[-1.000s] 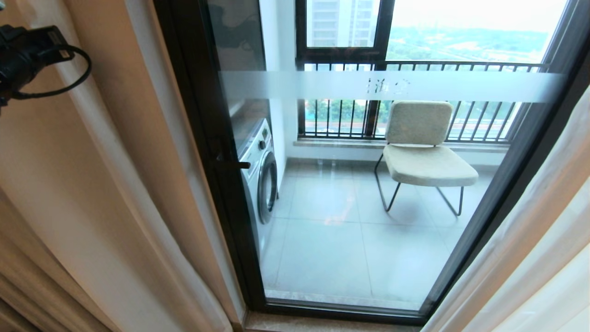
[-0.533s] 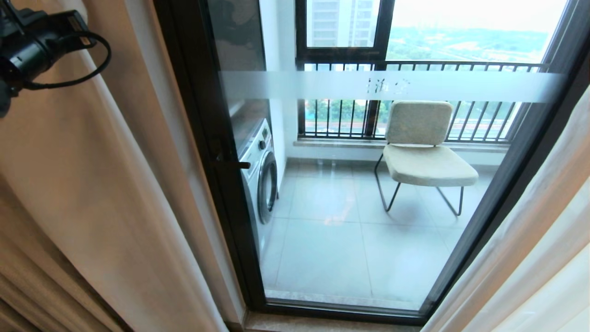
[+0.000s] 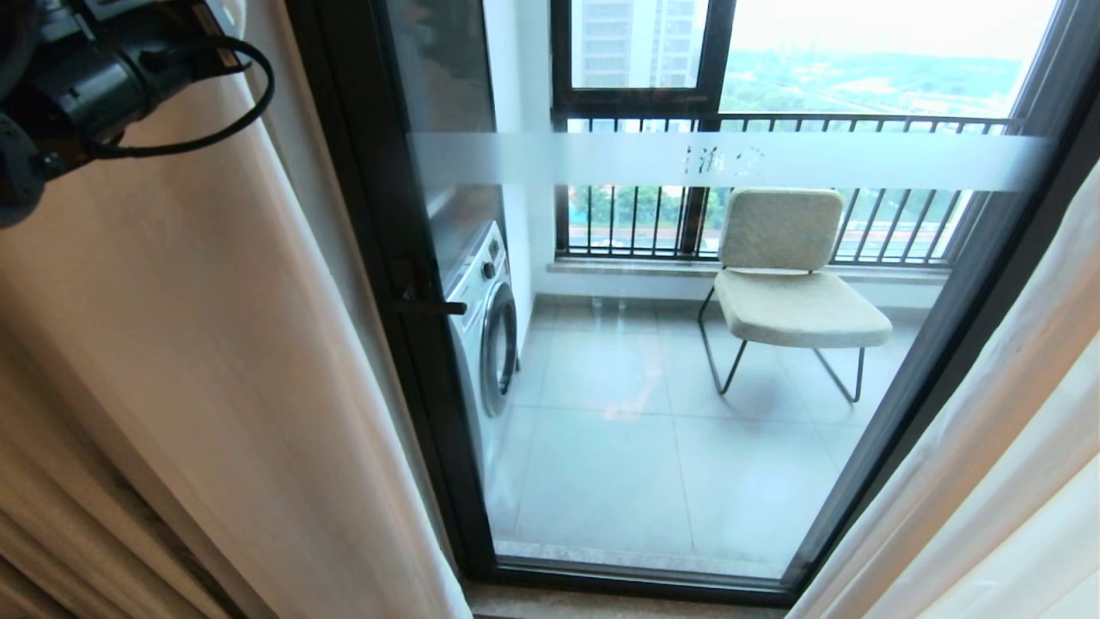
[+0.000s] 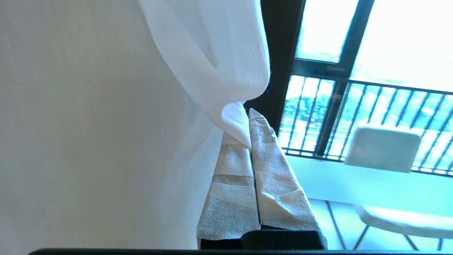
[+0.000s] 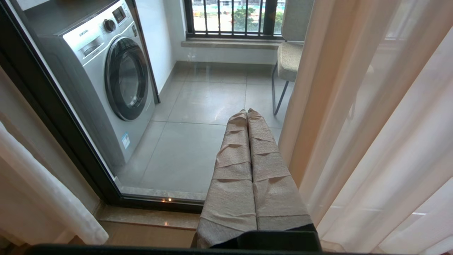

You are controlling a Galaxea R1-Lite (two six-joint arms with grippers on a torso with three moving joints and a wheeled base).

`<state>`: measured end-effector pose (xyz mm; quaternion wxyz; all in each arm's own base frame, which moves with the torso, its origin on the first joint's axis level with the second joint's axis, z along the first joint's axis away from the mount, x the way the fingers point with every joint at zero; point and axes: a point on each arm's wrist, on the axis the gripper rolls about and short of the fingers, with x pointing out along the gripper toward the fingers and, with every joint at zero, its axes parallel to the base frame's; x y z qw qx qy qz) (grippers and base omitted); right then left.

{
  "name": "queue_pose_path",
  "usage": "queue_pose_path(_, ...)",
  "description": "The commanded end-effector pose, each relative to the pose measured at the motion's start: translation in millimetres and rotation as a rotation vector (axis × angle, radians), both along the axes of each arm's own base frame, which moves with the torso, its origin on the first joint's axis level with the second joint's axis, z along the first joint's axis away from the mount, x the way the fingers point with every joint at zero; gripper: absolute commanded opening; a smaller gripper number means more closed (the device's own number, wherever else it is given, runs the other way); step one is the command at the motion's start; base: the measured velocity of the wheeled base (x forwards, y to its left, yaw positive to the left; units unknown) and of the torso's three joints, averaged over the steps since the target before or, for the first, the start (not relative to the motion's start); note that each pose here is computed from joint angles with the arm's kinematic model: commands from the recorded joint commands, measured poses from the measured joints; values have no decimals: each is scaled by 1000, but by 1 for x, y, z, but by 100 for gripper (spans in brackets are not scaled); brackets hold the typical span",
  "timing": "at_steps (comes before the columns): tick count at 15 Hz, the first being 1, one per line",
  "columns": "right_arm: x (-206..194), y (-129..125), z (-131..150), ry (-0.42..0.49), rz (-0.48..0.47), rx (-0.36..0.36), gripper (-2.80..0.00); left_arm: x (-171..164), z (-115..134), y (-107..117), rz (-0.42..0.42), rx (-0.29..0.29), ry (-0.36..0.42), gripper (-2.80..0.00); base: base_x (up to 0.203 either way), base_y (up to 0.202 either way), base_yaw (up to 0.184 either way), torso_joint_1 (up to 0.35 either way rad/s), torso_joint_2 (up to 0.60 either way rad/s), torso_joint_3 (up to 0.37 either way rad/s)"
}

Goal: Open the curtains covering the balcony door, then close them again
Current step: Close the inner curtains on both sides

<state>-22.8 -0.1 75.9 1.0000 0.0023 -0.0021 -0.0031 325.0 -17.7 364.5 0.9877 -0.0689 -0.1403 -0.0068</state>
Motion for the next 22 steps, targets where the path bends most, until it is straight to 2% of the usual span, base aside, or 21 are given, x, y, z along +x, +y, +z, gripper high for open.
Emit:
queue_pose_path(1, 0, 0, 0, 0, 0, 0, -280, -10, 6, -16, -50, -2, -18, -280, 0, 0, 0, 0, 0, 0)
queue_pose_path(8, 0, 0, 0, 0, 0, 0, -280, -18, -6, -43, -141, 5, 23, -280, 0, 0, 0, 0, 0, 0)
queue_pose_path(16, 0, 0, 0, 0, 0, 0, -280, -17, -11, -47, -193, 20, 39, -280, 0, 0, 0, 0, 0, 0)
queue_pose_path(22, 0, 0, 0, 0, 0, 0, -280, -15, -12, -46, -196, 21, 38, -280, 0, 0, 0, 0, 0, 0)
